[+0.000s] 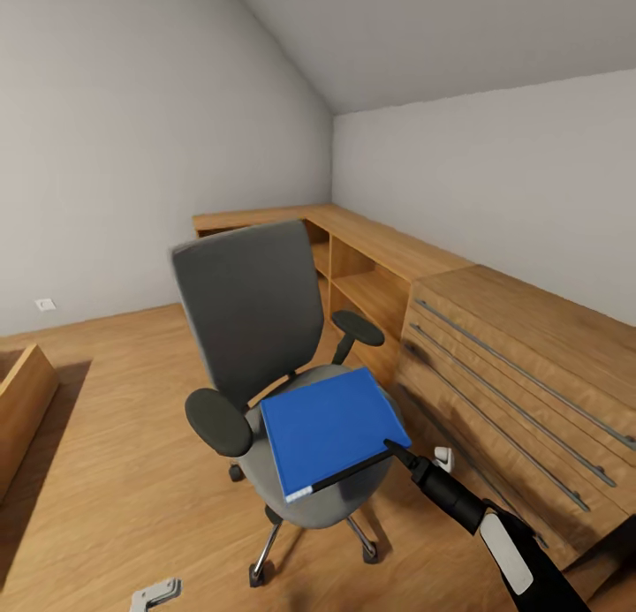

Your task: In the bedroom, organize the workspace by keeping the computer under the desk, ensuring the monitor is on the desk, placing the keyboard on the desk next to the monitor, placing the mouse on the desk next to the keyboard, moving the folder from the swivel chair onto the desk next to the mouse, stacking the notebook on top of the folder with the pen on top of the notebook, and positioning the swivel chair next to the desk.

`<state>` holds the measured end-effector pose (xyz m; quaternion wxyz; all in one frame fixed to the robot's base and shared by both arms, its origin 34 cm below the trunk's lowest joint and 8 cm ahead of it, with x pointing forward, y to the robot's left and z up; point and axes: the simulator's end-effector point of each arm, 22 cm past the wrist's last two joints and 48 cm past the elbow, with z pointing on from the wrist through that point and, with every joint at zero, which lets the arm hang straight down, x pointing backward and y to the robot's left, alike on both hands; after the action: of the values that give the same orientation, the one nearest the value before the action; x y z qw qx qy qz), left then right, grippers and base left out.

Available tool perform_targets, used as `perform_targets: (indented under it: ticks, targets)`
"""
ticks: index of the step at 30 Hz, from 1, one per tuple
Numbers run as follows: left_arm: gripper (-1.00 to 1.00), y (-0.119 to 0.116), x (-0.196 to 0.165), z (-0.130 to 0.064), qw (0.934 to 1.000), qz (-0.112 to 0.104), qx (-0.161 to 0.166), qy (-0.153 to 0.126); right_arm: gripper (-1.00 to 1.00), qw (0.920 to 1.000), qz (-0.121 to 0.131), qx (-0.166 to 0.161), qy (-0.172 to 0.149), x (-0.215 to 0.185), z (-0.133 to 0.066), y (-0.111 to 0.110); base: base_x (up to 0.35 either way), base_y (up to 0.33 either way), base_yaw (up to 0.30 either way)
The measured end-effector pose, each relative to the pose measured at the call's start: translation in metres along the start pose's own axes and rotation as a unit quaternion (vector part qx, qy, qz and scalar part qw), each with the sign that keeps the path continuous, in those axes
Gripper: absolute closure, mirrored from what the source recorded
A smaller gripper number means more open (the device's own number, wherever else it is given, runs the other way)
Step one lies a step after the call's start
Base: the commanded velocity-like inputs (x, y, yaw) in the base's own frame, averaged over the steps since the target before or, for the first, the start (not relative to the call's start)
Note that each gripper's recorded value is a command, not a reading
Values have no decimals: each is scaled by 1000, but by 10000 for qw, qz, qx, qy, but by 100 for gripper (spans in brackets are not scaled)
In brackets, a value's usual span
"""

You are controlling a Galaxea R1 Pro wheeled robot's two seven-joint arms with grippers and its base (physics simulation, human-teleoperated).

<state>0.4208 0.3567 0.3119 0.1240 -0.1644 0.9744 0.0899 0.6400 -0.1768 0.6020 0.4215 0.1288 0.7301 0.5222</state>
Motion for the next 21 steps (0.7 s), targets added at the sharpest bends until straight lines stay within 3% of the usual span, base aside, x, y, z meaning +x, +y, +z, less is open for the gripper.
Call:
perform_targets:
  ticks: [1,6,8,9,10,11,13,16,21]
  targets:
    - [-100,0,-12,-2,9996,-21,-11,-287,100,10000,-1,1,2,-1,0,2,0,0,0]
    - [-100,11,-12,-13,9953,-56,-83,-963,100,10000,-3,3,4,-7,1,10,0,0,0]
    - [-100,13,-25,-22,9889,-111,-78,-1479,100,10000,-4,4,1,-10,1,14,0,0,0]
    - [-100,14,-36,-30,9817,-162,-71,-1896,100,10000,-5,4,-1,-11,1,15,0,0,0]
    - [-100,15,-42,-36,9773,-189,-68,-2109,100,10000,-4,6,-3,-13,1,17,0,0,0]
    - [-100,16,-51,-45,9687,-233,-64,-2471,100,10000,-5,19,-5,-14,1,18,0,0,0]
    - [-100,19,-59,-58,9586,-272,-63,-2835,100,10000,-6,67,-4,-16,1,19,0,0,0]
    - [-100,22,-64,-70,9508,-296,-72,-3084,100,9999,-42,158,-14,-22,2,22,0,0,0]
    - [-100,28,-57,-81,9497,-286,-103,-3116,100,9997,-249,35,-53,-46,7,49,0,0,0]
